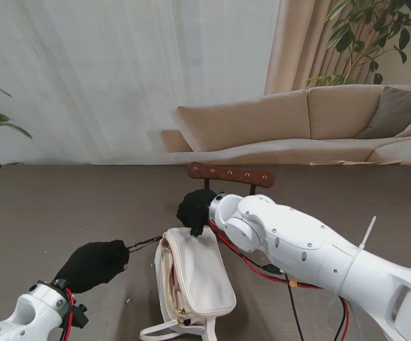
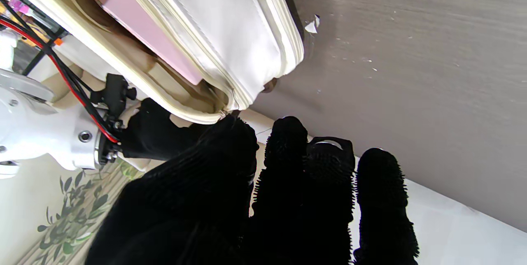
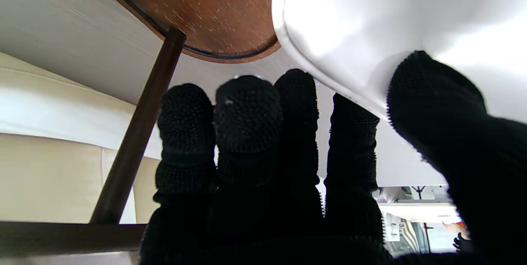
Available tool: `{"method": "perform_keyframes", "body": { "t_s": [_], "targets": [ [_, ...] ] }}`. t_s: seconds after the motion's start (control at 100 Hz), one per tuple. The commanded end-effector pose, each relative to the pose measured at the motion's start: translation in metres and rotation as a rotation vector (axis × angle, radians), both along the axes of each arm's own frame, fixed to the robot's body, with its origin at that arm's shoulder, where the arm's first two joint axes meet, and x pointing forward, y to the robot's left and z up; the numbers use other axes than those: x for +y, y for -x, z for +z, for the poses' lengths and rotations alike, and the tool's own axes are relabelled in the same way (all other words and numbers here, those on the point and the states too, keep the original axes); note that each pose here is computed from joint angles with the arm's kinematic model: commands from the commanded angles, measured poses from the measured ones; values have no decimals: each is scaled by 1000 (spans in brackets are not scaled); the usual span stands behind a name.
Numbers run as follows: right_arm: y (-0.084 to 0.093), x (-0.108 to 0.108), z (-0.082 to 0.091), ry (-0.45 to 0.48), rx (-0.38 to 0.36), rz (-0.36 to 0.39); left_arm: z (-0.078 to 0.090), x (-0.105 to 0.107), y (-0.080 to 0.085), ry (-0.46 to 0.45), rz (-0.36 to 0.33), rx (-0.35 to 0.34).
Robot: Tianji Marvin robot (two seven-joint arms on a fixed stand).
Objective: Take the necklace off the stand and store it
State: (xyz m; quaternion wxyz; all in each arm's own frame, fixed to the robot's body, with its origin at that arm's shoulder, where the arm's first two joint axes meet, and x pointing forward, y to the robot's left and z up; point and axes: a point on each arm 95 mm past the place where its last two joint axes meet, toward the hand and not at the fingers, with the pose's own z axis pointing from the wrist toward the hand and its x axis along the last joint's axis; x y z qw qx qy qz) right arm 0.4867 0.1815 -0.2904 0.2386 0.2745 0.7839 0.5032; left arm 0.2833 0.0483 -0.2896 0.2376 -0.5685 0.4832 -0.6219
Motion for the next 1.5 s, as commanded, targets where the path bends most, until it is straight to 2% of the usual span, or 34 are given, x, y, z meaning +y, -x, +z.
{"method": "perform_keyframes", "body": {
  "t_s": [0.0, 0.24, 0.6, 0.88, 1.11, 1.22, 1.49],
  "targets": [
    [4, -14, -16, 48, 33, -27, -1, 4, -3, -7, 16, 8],
    [7, -14, -14, 65, 25, -33, 0, 3, -8, 33, 28, 5],
    [2, -8, -21, 96, 20, -52, 11, -9, 21, 47, -76, 59],
    [1, -15, -24, 88, 22, -60, 17, -21, 29, 65, -103, 21],
    [9, -25, -20, 28, 8, -45, 8, -24, 19, 37, -76, 31],
    [12, -31, -19, 23, 25, -53, 2, -20, 11, 10, -50, 41],
    [21, -40, -15, 3, 55, -77, 4, -1, -17, -10, 62, 4]
  ]
}}
